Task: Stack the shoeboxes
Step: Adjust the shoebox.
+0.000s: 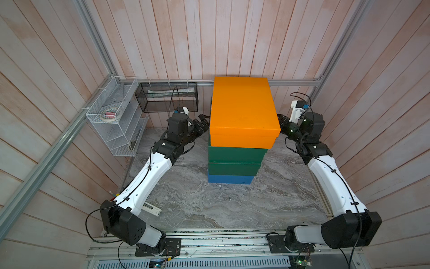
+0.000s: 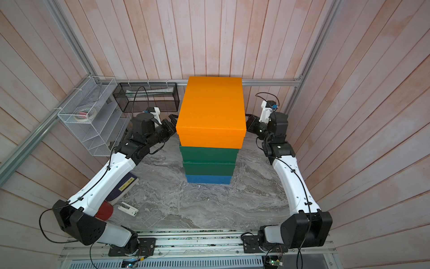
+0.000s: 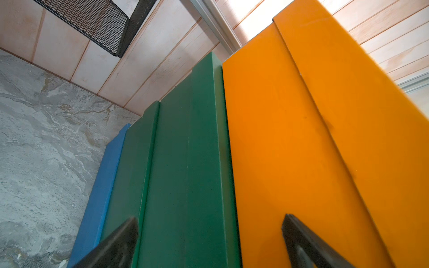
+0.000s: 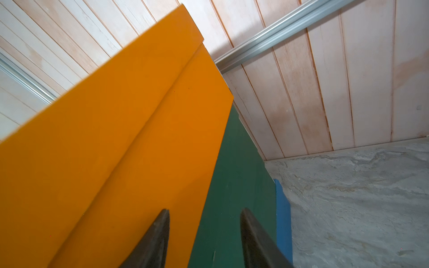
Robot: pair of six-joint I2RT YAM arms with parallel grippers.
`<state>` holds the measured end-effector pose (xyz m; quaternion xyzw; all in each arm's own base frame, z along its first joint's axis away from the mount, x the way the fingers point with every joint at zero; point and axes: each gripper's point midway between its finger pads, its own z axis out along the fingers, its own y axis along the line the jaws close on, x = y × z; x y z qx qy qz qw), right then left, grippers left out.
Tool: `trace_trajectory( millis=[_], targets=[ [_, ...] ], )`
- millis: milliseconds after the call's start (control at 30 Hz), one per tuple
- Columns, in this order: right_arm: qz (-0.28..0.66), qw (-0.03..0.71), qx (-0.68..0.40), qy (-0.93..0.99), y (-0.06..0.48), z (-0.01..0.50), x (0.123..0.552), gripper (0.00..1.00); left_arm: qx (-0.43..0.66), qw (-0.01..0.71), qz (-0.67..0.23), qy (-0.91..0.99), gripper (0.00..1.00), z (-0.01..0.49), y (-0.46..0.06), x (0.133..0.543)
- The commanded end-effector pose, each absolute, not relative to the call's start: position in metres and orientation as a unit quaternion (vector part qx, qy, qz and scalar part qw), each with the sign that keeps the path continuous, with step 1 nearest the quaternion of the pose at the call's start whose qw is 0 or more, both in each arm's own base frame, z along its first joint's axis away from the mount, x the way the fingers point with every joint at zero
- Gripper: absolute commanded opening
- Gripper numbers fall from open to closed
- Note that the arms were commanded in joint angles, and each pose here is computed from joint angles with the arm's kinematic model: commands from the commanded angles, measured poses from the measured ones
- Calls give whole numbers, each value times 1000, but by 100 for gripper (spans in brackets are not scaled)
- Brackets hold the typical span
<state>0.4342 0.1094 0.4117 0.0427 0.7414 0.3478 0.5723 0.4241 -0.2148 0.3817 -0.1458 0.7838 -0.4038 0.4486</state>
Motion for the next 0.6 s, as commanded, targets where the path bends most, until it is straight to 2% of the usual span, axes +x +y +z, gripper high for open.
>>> trace_trajectory(
  millis=[0,300,567],
  targets=[
    [374,588,12,717,125,439,436,51,-138,448,-401,787,100,382,-221,428],
    [383,573,3,724,139,430,450,51,-135,462,-385,787,100,388,-217,434],
    [381,578,5,721,143,434,438,51,-140,462,-373,793,100,383,-213,444]
  ],
)
